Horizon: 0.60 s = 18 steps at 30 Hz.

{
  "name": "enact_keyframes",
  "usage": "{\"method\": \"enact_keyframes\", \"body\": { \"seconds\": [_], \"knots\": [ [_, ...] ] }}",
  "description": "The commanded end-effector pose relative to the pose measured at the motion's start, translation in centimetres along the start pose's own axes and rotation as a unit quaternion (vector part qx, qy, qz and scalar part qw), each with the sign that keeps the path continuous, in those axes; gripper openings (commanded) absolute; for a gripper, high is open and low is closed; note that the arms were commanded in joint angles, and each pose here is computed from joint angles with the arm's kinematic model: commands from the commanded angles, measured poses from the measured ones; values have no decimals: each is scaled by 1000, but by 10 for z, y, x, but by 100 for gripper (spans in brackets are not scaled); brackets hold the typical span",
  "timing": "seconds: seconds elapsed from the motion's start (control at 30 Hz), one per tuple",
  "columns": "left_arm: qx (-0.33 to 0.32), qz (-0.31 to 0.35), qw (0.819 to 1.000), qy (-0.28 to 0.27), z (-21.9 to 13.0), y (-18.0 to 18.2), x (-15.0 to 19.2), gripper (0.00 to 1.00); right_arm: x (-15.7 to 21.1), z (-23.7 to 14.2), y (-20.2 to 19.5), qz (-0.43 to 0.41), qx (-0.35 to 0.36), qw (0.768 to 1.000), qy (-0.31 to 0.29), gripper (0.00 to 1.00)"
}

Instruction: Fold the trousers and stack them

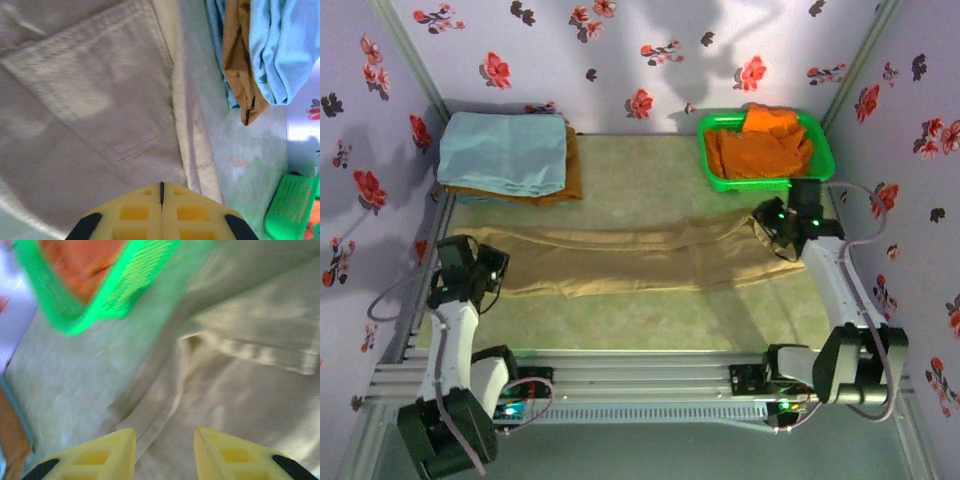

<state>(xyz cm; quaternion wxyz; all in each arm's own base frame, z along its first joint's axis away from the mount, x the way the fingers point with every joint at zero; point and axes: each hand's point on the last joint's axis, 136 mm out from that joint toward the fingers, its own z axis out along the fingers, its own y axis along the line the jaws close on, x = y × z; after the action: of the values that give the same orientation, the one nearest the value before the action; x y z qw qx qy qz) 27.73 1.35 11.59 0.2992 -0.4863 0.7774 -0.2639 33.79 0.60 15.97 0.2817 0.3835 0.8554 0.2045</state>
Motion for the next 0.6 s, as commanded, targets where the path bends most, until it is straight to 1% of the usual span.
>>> {"method": "enact_keyframes", "body": {
  "seconds": [0.0, 0.07, 0.17, 0.37, 0.57],
  "knots": [
    [15, -5, 1000, -9, 24, -9, -11, 0, 10, 18, -37, 83, 16, 995, 51, 40],
    [11, -14, 1000, 9, 42, -5, -10, 0, 5, 33, -57, 137, 23, 988, 64, 41],
    [8, -30, 999, 22, 61, 3, -6, 0, 6, 53, -78, 174, 39, 980, 86, 40],
    [-5, -34, 999, 33, 78, 22, -1, 0, 7, 76, -96, 174, 74, 977, 98, 37],
    [2, -36, 998, 49, 81, 29, 7, 0, -8, 83, -99, 163, 85, 979, 87, 32]
  ]
}}
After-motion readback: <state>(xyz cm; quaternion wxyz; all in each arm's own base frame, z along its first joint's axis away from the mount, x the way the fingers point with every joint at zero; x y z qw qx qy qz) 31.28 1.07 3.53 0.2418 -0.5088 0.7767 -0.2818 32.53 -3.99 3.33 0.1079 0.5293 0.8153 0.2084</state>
